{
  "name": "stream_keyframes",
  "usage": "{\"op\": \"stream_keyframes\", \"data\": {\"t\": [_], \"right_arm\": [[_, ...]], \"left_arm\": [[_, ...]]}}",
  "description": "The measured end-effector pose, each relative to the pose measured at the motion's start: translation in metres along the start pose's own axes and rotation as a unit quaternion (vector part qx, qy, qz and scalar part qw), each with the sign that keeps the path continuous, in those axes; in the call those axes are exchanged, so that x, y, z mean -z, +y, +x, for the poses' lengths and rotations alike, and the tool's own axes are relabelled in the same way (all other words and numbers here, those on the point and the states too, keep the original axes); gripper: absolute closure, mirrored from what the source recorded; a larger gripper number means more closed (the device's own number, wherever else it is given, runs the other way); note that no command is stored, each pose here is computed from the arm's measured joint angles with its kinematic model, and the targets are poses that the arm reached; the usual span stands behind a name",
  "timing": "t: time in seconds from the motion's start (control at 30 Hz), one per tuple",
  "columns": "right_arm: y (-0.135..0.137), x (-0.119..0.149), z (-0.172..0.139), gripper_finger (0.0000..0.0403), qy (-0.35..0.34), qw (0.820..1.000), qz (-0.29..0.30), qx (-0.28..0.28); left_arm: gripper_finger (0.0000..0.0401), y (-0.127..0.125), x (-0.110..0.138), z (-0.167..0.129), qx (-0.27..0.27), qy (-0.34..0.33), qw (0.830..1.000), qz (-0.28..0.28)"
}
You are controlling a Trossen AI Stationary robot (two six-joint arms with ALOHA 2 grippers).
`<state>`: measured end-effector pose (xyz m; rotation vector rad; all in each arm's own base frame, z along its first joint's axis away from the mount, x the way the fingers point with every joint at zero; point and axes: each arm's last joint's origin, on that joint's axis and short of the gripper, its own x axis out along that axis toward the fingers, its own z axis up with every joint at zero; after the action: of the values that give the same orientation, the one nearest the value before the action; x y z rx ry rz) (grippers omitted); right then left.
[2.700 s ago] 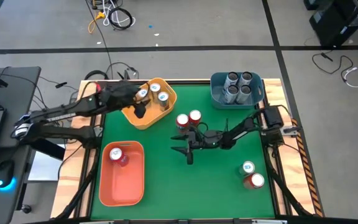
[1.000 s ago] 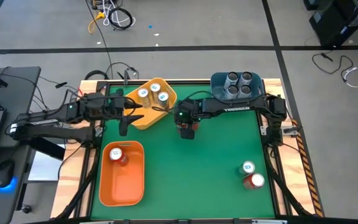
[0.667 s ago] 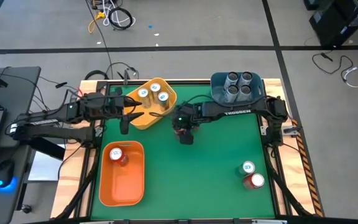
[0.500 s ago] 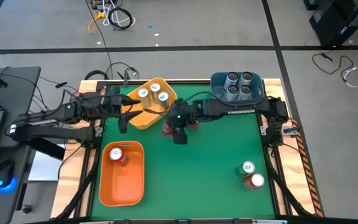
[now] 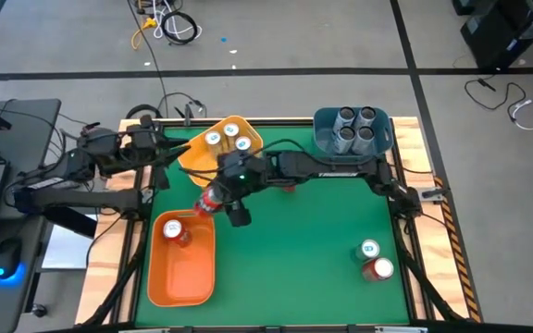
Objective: Sort soda cans
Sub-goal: Put the orange soda can into the orange bin
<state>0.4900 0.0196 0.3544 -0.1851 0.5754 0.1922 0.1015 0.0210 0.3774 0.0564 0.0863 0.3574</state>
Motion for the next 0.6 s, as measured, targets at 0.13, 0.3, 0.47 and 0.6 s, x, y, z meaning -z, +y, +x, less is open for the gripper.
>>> {"op": "stream_keyframes", "data": {"t": [0.13, 0.3, 0.47, 0.6], "right_arm": [[0.001, 0.01, 0.021, 0.0116, 0.0, 1.0, -0.016, -0.018], [0.001, 0.018, 0.039, 0.0116, 0.011, 0.999, 0.002, -0.034], [0.004, 0.026, 0.057, 0.0116, 0.01, 0.999, 0.001, -0.051], [0.007, 0.029, 0.07, 0.0116, -0.005, 0.998, -0.002, -0.062]], "left_arm": [[0.0367, 0.002, -0.005, -0.007, 0.0, 0.005, 1.0, 0.002], [0.0394, 0.003, -0.005, -0.011, -0.006, 0.006, 1.0, 0.004], [0.0393, 0.003, -0.001, -0.01, -0.008, 0.027, 1.0, 0.001], [0.0398, 0.003, 0.0, -0.009, -0.007, 0.037, 0.999, 0.003]]}}
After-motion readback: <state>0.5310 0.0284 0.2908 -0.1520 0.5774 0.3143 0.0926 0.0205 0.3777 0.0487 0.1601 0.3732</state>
